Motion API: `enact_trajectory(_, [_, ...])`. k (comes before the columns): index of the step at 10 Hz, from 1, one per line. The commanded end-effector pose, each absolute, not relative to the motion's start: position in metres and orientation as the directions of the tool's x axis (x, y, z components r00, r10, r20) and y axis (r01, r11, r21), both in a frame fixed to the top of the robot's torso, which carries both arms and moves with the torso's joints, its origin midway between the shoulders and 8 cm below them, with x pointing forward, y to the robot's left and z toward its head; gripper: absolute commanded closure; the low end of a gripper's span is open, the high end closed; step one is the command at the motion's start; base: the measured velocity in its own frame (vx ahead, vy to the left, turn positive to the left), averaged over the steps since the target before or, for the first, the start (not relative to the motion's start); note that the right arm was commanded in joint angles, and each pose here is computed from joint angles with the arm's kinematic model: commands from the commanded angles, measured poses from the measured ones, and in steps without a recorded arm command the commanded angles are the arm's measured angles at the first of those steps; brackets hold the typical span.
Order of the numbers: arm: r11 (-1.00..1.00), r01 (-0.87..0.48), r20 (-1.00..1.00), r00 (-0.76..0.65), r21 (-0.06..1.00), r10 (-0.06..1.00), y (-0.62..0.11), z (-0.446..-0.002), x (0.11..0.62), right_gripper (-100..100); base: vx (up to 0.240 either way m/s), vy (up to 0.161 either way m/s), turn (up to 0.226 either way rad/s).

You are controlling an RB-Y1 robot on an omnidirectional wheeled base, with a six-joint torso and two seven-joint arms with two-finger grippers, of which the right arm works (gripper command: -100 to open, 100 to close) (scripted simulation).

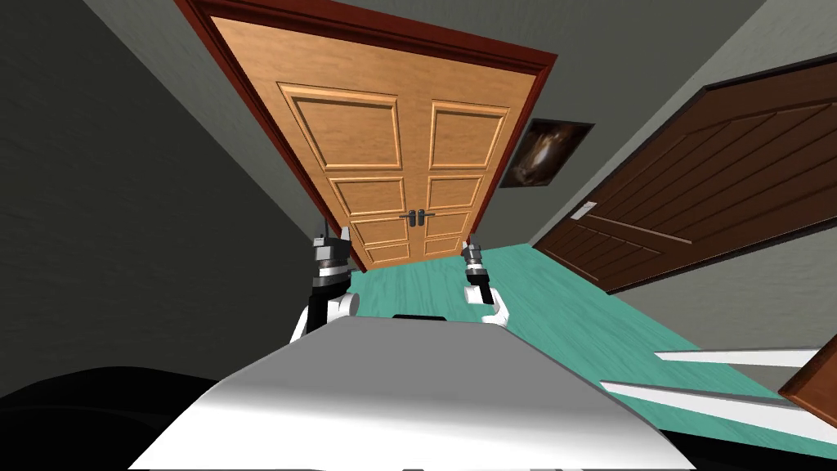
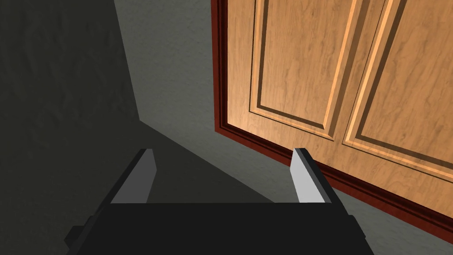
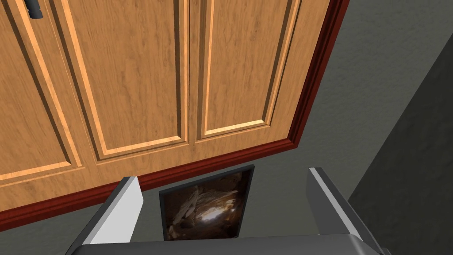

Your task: Pull the door open

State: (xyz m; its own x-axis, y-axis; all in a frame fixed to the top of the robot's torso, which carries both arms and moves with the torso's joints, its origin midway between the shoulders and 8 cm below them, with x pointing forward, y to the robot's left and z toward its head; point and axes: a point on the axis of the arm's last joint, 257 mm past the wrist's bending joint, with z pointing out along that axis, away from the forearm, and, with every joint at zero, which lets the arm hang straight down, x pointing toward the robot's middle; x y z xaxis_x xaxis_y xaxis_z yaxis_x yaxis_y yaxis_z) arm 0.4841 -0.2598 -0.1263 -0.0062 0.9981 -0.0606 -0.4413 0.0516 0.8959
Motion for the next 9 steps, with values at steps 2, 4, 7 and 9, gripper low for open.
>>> enact_trajectory(2, [0.051, -0.401, -0.061, -0.013, 0.915, 0.998, -0.264, -0.143, 0.499, -100, 0.108, 0.029, 0.085])
enact_trajectory(4, [0.050, -0.370, -0.060, -0.017, 0.928, 0.998, -0.266, -0.157, 0.509, -100, 0.107, 0.030, 0.075])
enact_trajectory(7, [0.048, -0.323, -0.058, -0.023, 0.945, 0.998, -0.269, -0.177, 0.525, -100, 0.104, 0.022, 0.079])
enact_trajectory(9, [0.046, -0.292, -0.056, -0.025, 0.955, 0.998, -0.271, -0.189, 0.534, -100, 0.111, 0.013, 0.070])
